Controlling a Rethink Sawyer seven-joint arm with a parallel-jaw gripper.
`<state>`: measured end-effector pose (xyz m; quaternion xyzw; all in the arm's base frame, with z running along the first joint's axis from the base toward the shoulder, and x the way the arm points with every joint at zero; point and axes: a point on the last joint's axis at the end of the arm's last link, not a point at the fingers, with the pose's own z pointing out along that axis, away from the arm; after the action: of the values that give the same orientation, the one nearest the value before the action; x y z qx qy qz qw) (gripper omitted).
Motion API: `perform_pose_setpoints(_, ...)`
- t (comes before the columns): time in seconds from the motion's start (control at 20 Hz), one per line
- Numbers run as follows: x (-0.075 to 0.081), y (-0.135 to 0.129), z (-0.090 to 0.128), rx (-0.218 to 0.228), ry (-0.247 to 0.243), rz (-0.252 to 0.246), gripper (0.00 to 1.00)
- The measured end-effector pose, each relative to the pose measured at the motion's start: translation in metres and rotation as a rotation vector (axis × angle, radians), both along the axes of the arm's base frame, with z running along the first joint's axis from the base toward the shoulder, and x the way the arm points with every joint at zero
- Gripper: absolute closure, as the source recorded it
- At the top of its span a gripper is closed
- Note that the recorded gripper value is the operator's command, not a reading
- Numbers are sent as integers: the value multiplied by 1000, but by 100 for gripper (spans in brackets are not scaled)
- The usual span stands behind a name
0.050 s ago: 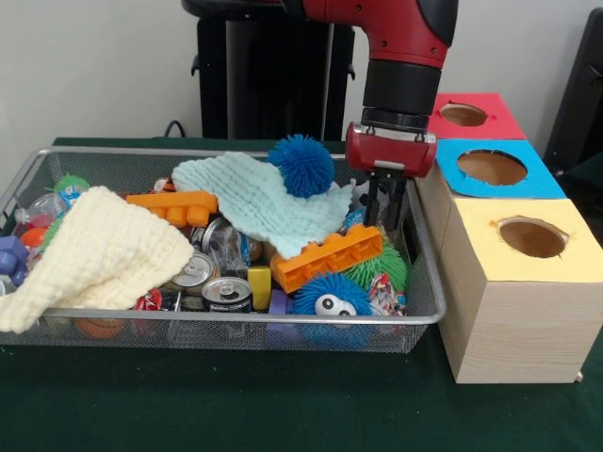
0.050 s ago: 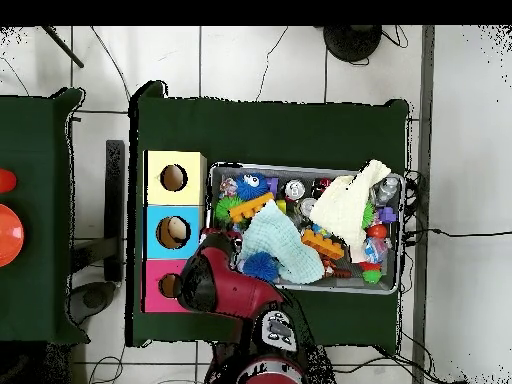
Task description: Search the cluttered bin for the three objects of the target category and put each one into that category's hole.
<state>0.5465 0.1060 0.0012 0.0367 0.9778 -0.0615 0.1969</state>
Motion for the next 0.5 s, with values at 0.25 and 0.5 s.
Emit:
perform_pose_setpoints(0.25,0,3,2,-4,33,11,100)
perform_pose_setpoints(0.5,4,7,5,4,51,15,100)
